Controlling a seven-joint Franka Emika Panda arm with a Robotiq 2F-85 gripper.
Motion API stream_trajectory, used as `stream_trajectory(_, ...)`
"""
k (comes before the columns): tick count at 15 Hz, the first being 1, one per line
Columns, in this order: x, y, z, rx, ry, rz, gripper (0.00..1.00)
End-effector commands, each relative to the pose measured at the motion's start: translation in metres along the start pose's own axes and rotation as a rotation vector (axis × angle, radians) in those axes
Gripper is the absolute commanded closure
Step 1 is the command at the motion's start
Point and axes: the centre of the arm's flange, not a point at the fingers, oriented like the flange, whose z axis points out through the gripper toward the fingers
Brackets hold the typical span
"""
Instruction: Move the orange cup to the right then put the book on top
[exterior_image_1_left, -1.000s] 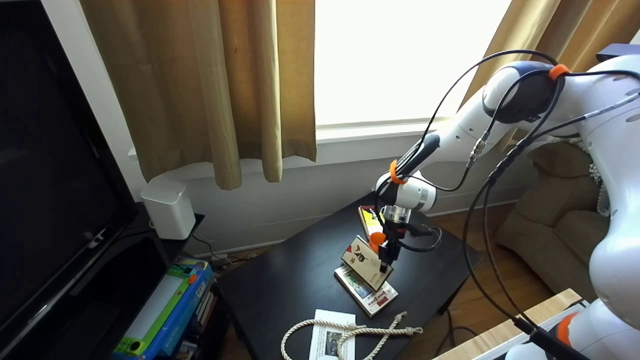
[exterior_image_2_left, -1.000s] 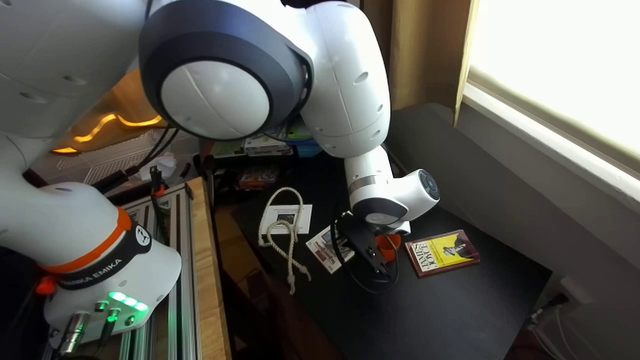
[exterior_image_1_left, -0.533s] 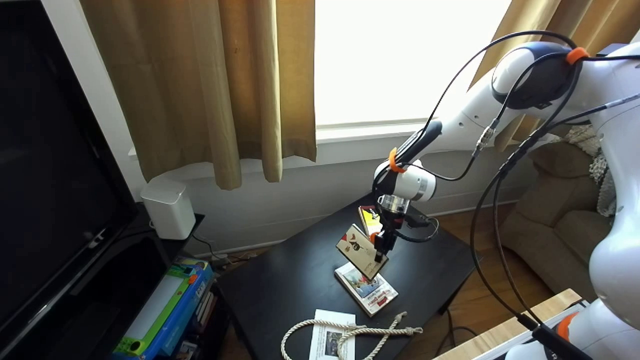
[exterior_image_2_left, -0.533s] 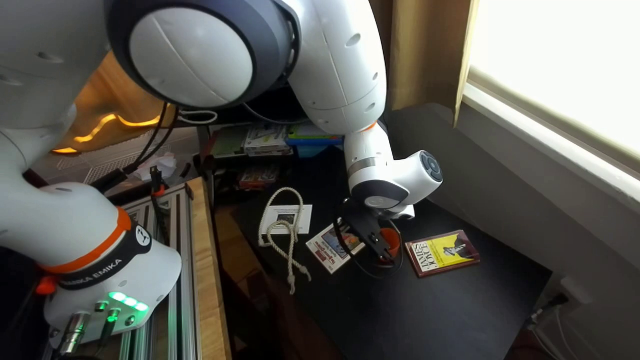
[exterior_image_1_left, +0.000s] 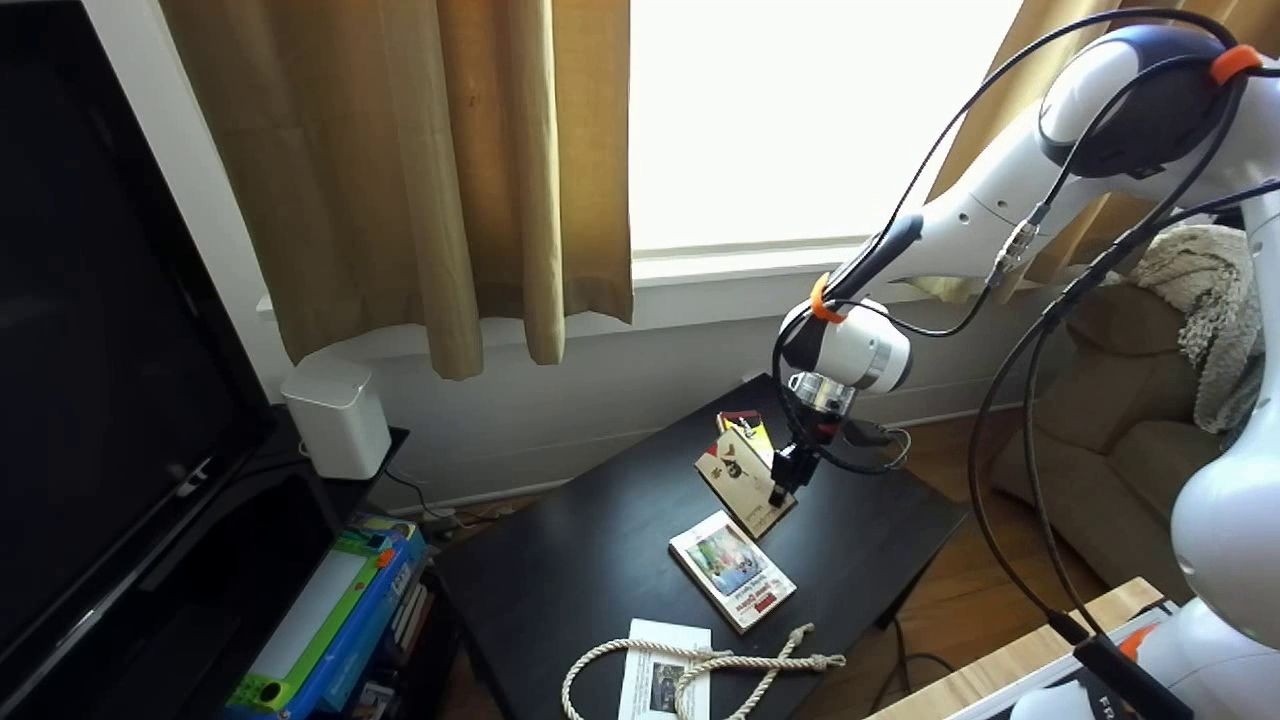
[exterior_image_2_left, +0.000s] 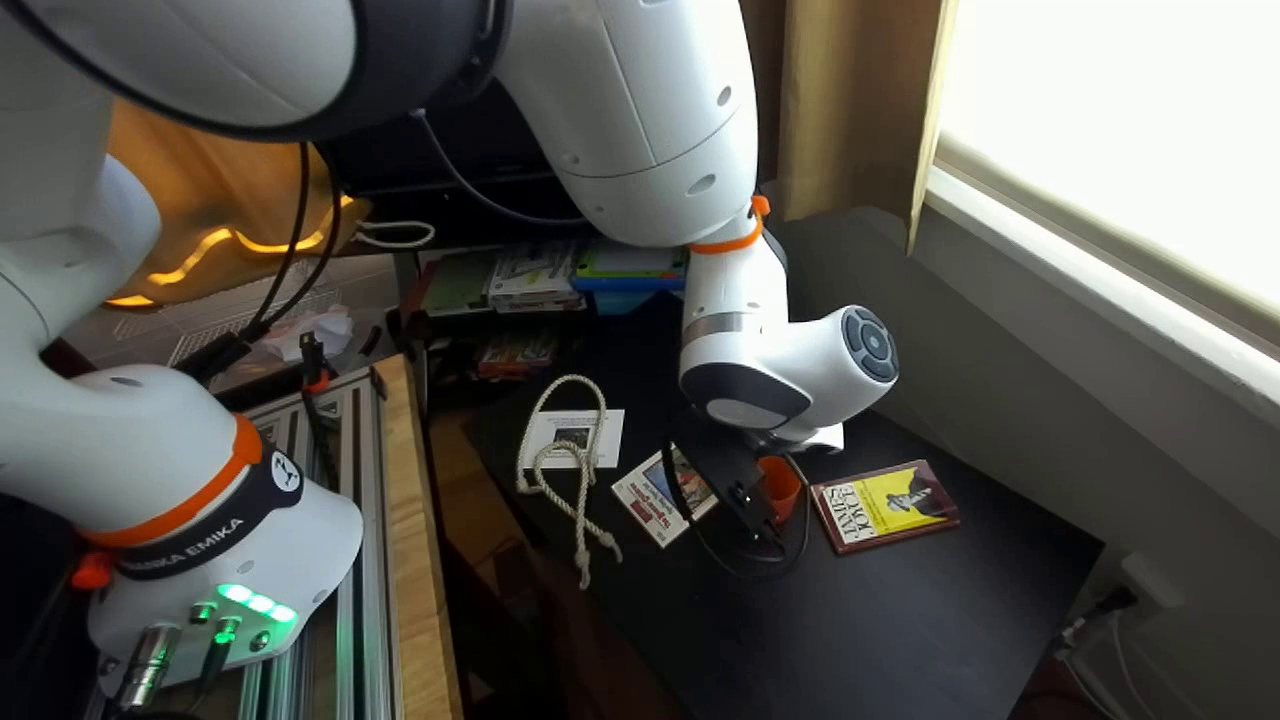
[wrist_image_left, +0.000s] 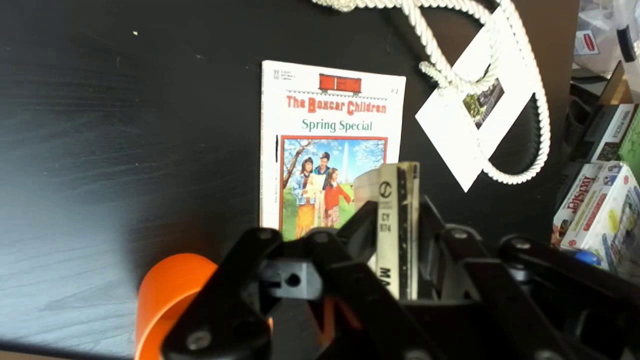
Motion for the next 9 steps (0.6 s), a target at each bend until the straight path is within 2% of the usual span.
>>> stream_trajectory(1,-0.004,0.003,-0.002,0.004,0.012,0.008,0.79)
stream_trajectory(4,-0.009,0.006,-0.003,0.011,0.021,0.016,0.79)
stream_trajectory(5,-0.009,0.005,-0.003,0.012,0.021,0.015,0.95)
stream_trajectory(9,-0.014,0.023,-0.007,0.056,0.040,-0.026,0.95)
